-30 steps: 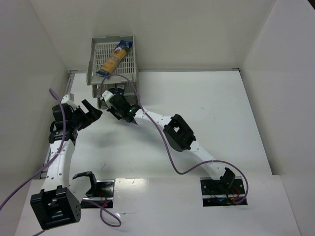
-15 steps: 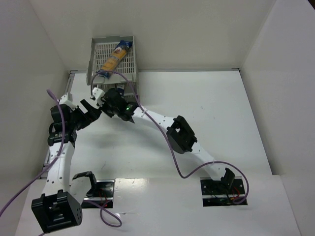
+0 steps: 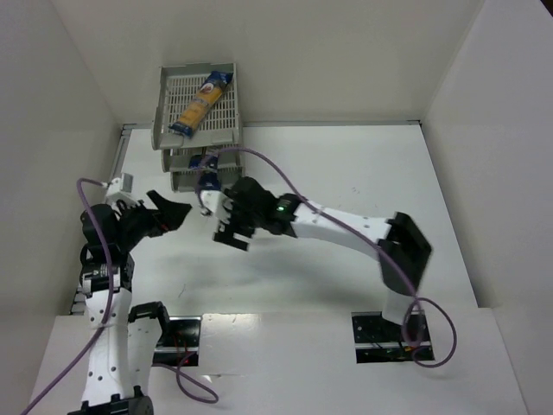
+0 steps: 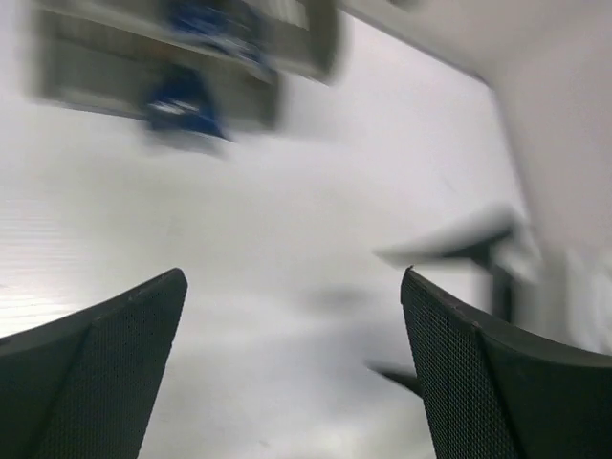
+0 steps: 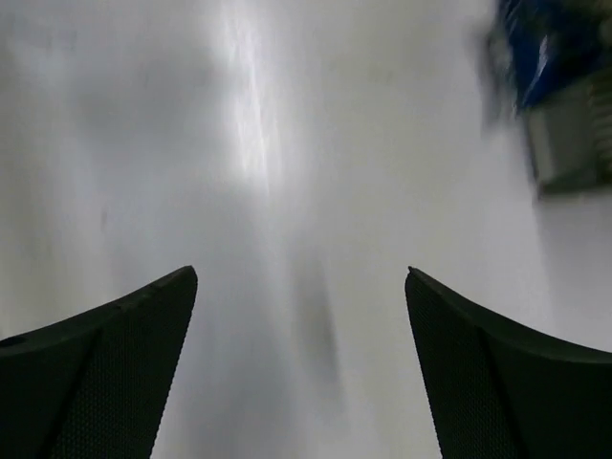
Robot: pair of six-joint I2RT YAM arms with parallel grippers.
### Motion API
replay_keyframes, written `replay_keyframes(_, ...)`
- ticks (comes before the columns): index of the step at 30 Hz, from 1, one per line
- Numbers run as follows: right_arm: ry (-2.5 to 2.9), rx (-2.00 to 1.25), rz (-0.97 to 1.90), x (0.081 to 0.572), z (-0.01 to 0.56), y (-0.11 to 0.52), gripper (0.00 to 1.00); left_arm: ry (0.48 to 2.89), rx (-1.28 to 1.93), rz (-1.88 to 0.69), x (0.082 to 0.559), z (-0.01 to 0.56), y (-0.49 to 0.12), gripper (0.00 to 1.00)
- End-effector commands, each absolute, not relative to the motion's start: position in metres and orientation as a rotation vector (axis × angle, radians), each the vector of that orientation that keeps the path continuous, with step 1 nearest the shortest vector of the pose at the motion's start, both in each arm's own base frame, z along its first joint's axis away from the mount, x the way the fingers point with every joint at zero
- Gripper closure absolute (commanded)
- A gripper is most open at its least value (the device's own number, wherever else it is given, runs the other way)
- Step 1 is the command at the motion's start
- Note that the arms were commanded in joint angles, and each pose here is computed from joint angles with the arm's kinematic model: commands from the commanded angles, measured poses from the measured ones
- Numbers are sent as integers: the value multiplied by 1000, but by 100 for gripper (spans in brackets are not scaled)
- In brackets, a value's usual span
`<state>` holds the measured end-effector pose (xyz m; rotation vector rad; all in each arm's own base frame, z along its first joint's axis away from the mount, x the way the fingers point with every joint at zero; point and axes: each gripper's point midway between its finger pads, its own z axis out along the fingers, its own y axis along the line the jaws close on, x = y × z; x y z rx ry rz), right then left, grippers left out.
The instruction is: Place and organize the pasta boxes and bags onto the shelf
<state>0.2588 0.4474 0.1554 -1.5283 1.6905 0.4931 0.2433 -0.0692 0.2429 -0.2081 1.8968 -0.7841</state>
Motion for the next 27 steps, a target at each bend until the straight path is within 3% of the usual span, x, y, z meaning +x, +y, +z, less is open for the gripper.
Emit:
replay_keyframes(1,1736,-1774,311,228,143,331,5,1800,-501,-387,273,230,13,0)
replay_keyframes(8,2191,-1420,168,269,138,173,1,1737,-652,-242,266,230,49,0)
replay_keyframes(12,2397,-1159,152,276,130,114,0,1694,-728,-88,258,232,80,0)
replay_keyframes(17,2614,-818,182,281,111,62,0,1628,-786,135,245,243,119,0)
replay_keyframes(27,2886,-393,185,271,82,-26,0,1593,-840,200,233,241,137,0)
